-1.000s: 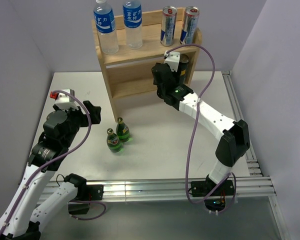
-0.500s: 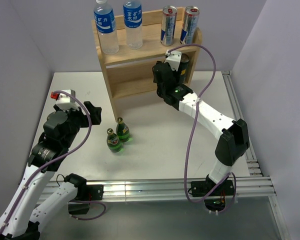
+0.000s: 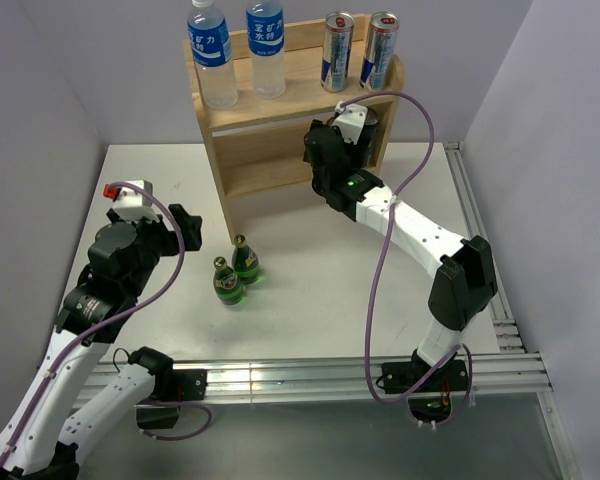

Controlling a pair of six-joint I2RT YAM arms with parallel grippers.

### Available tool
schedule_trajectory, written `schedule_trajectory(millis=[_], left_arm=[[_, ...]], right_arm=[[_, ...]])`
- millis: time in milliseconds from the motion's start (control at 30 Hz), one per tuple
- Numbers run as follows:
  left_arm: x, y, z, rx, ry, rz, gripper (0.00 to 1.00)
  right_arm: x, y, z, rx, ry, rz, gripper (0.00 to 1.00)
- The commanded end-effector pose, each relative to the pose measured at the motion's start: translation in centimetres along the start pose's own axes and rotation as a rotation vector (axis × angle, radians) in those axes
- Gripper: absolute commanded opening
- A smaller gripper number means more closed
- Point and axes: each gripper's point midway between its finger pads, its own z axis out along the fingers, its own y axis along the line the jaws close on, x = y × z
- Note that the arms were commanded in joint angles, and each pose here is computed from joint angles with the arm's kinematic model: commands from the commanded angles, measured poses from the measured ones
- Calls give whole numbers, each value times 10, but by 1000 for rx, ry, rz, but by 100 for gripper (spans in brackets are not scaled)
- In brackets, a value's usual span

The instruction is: Place and organize the beverage onto the shelf

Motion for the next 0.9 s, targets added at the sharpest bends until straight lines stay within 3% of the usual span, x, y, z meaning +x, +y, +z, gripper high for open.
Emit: schedule_trajectory(millis=[0, 867], left_arm=[[-17, -2, -5, 6, -48, 3, 99], [-23, -2, -8, -1, -61, -17, 99]], right_arm=[[-12, 1, 5, 18, -44, 69, 91], [-2, -15, -26, -23, -11, 64, 92]])
